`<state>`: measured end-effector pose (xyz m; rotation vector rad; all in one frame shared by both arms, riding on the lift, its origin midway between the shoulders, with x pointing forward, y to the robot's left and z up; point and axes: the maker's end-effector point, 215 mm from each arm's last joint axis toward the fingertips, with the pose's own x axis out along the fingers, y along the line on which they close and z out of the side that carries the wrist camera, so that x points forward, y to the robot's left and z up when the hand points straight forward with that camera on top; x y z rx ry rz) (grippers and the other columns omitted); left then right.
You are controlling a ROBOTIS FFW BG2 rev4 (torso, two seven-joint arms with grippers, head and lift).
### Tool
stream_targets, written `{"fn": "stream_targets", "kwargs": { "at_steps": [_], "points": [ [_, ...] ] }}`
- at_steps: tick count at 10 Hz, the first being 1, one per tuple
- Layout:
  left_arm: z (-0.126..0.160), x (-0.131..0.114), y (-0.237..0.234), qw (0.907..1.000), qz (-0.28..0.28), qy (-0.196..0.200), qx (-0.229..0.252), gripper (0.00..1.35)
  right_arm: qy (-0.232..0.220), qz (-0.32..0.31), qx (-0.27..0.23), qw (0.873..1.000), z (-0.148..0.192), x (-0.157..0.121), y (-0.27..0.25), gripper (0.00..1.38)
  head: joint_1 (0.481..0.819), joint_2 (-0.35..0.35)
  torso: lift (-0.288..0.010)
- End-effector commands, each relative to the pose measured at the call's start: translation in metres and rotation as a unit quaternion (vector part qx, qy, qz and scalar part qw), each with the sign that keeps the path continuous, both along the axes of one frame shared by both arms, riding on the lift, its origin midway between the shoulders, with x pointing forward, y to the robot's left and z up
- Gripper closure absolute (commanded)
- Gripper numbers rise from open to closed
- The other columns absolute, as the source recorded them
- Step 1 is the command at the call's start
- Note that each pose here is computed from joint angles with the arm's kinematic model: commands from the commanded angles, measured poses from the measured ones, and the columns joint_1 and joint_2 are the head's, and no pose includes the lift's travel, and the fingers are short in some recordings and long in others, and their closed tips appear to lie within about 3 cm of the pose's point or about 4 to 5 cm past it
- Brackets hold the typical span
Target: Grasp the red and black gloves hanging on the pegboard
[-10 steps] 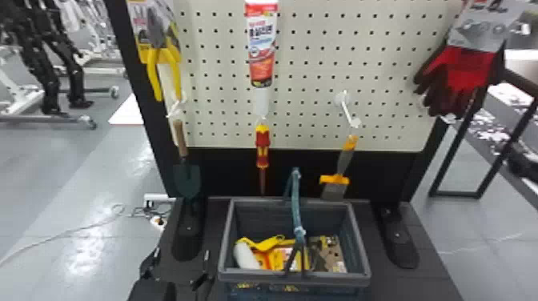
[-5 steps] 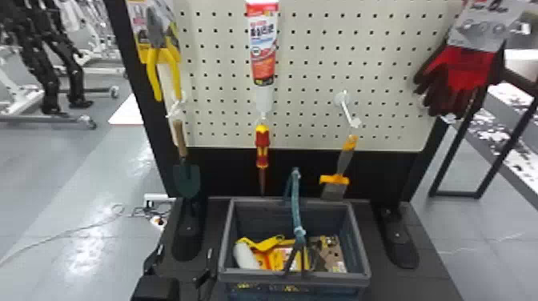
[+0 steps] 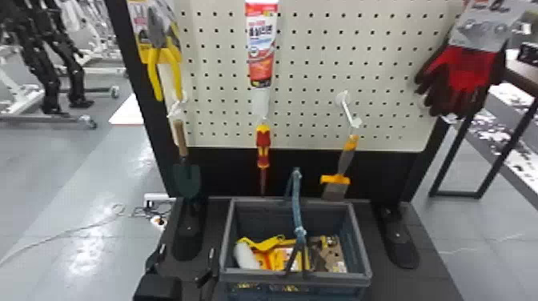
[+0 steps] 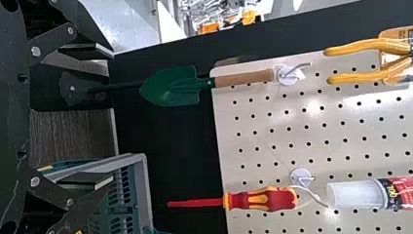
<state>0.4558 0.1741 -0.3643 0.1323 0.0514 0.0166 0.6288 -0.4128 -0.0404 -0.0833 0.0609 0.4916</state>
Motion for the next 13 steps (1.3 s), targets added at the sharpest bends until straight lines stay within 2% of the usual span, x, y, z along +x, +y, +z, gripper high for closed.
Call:
{"fn": "stream_targets", "kwargs": {
  "at_steps": [1, 4, 6, 9, 10, 11, 12, 13],
  "points": [
    [0.000, 0.001, -0.002, 1.0000, -0.001, 0.001, 0.000, 0.39, 0.006, 0.023, 0.009, 1.000, 0.009, -0.003, 0.006, 0.13, 0.549, 0.000, -0.100],
    [0.000, 0.003, -0.004, 1.0000, -0.004, 0.000, -0.001, 0.39, 0.015, 0.086, 0.067, 0.994, 0.009, -0.001, 0.047, 0.13, 0.549, 0.000, -0.100],
    [0.006, 0.011, -0.011, 0.9999, -0.012, -0.008, -0.003, 0.39, 0.007, 0.107, 0.065, 0.992, 0.025, 0.008, 0.068, 0.13, 0.549, 0.000, -0.100],
    [0.006, 0.012, -0.014, 0.9998, -0.014, -0.009, -0.006, 0.39, 0.000, 0.146, 0.071, 0.987, 0.029, 0.011, 0.107, 0.16, 0.549, 0.000, -0.100],
    [0.005, 0.013, -0.014, 0.9998, -0.014, -0.009, -0.007, 0.39, 0.005, 0.149, 0.078, 0.986, 0.023, 0.012, 0.107, 0.55, 0.549, 0.000, -0.100],
    [0.005, 0.012, -0.014, 0.9998, -0.012, -0.009, -0.008, 0.39, 0.010, 0.149, 0.087, 0.985, 0.018, 0.013, 0.108, 1.03, 0.549, 0.000, -0.100],
    [0.006, 0.012, -0.013, 0.9999, -0.012, -0.010, -0.008, 0.39, 0.004, 0.152, 0.091, 0.984, 0.020, 0.013, 0.111, 1.24, 0.549, 0.000, -0.100],
    [0.007, 0.012, -0.014, 0.9998, -0.013, -0.011, -0.009, 0.39, 0.005, 0.153, 0.096, 0.984, 0.018, 0.013, 0.112, 1.30, 0.549, 0.000, -0.100]
  ]
}}
